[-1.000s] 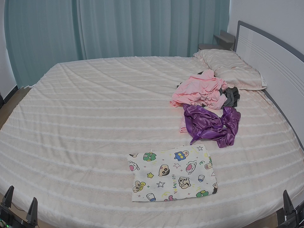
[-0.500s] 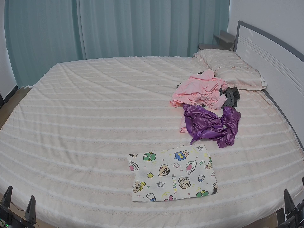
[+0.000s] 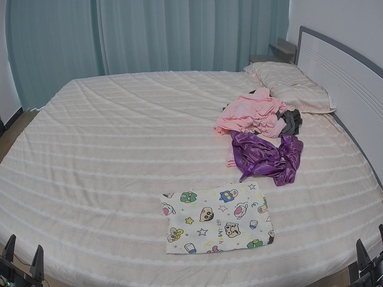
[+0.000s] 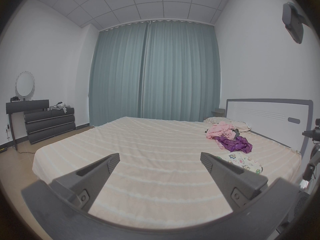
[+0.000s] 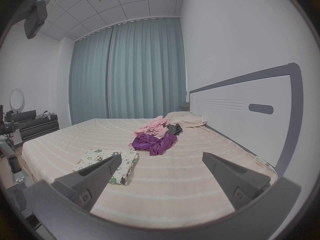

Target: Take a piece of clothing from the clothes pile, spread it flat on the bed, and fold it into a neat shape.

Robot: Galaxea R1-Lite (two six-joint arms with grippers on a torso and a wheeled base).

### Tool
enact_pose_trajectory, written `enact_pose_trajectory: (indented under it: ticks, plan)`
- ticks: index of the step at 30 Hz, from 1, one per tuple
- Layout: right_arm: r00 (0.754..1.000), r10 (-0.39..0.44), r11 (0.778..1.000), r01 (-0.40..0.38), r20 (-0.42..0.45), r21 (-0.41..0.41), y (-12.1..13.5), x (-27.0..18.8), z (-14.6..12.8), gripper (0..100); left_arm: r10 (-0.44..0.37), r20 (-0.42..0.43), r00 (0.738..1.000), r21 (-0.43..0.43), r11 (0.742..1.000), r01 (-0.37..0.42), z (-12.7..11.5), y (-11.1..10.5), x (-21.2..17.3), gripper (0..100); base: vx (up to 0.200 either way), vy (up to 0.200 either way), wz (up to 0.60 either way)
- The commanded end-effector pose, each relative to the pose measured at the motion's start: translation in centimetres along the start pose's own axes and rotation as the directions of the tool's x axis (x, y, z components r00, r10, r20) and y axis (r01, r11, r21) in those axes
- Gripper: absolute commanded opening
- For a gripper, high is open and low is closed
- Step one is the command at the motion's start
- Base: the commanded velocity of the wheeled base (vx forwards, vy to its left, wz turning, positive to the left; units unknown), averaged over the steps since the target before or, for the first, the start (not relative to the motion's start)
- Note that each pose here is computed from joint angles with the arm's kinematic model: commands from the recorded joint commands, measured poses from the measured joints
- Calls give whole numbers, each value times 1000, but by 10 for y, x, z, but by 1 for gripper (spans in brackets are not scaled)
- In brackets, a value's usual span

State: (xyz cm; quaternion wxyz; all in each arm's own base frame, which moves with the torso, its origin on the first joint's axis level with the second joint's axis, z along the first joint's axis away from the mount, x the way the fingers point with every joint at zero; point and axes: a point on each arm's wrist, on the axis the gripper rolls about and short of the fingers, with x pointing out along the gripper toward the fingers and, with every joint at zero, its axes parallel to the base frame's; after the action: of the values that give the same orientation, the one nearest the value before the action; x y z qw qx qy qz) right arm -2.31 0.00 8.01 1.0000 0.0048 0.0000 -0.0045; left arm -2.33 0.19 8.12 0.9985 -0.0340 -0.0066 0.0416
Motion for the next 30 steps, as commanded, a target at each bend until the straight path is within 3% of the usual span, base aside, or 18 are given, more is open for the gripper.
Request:
enact_pose_trajectory:
  ticks: [1, 30]
  plan:
    - [1000, 4, 1000, -4, -5, 3, 0, 0, -5, 100, 0, -4, 1000, 1, 1000, 0, -5, 0, 0, 100, 0, 0, 0]
    - [1000, 15, 1000, -15, -6, -11, 0, 0, -5, 100, -4, -3, 1000, 14, 1000, 4, -5, 0, 0, 100, 0, 0, 0]
